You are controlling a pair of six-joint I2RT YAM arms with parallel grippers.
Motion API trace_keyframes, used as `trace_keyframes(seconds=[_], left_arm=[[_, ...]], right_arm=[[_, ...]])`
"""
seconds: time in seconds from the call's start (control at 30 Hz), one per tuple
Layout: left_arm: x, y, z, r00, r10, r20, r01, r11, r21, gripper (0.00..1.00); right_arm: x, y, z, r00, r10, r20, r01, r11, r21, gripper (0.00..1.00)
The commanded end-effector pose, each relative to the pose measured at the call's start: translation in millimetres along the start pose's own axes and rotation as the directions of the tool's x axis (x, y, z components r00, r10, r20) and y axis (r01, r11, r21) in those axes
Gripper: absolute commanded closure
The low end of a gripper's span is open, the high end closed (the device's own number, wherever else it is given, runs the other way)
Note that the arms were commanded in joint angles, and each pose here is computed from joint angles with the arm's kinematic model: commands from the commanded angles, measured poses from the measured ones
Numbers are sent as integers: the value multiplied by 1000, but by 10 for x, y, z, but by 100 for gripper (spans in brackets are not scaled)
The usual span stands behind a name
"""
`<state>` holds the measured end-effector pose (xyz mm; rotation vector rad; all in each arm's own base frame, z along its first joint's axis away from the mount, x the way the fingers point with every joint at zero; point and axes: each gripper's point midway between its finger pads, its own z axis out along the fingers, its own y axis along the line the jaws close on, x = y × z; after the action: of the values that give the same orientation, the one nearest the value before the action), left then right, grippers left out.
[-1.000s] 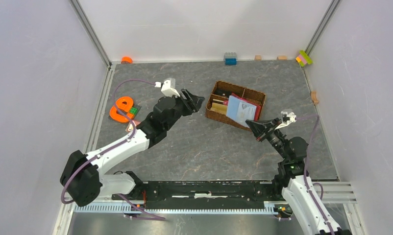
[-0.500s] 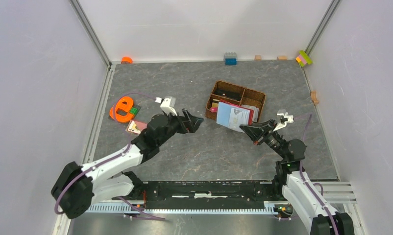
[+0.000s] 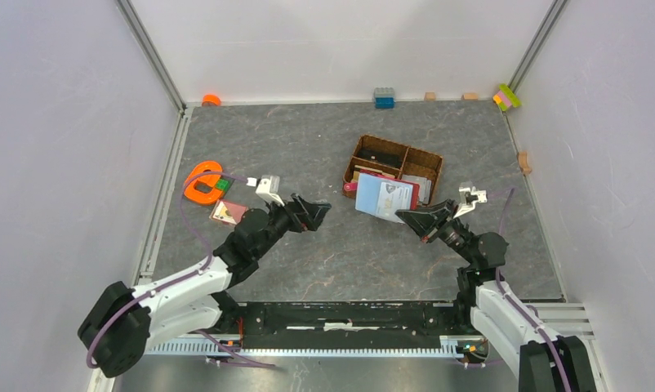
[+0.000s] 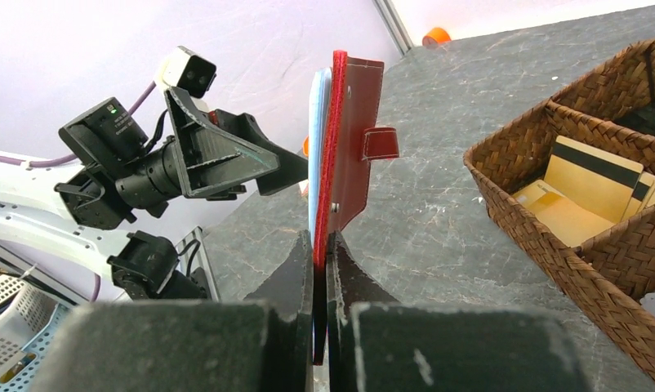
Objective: Take the credit cards out of the card holder
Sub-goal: Remove the credit card from the card holder.
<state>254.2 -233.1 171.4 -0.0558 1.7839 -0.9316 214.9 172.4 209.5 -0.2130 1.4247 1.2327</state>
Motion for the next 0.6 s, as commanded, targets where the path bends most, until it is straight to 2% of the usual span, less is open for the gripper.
trace_keyframes(seconds=[0.0, 0.1, 0.17, 0.57], left_arm=[[-101, -340, 119, 1000, 11, 18, -14, 987, 161, 0], [77, -663, 203, 995, 33, -95, 0, 944, 331, 0], [158, -739, 240, 990, 31, -140, 24, 928, 373, 0], [188, -863, 218, 987, 31, -160, 45, 894, 447, 0]], right_arm=[[-55, 87, 30, 1000, -25, 19, 25, 999, -44, 100], [-8, 131, 54, 1000, -8, -9, 7, 997, -75, 100], [2, 197, 61, 1000, -2, -16, 1, 994, -110, 100], [0, 313, 67, 1000, 10, -27, -14, 988, -156, 100]])
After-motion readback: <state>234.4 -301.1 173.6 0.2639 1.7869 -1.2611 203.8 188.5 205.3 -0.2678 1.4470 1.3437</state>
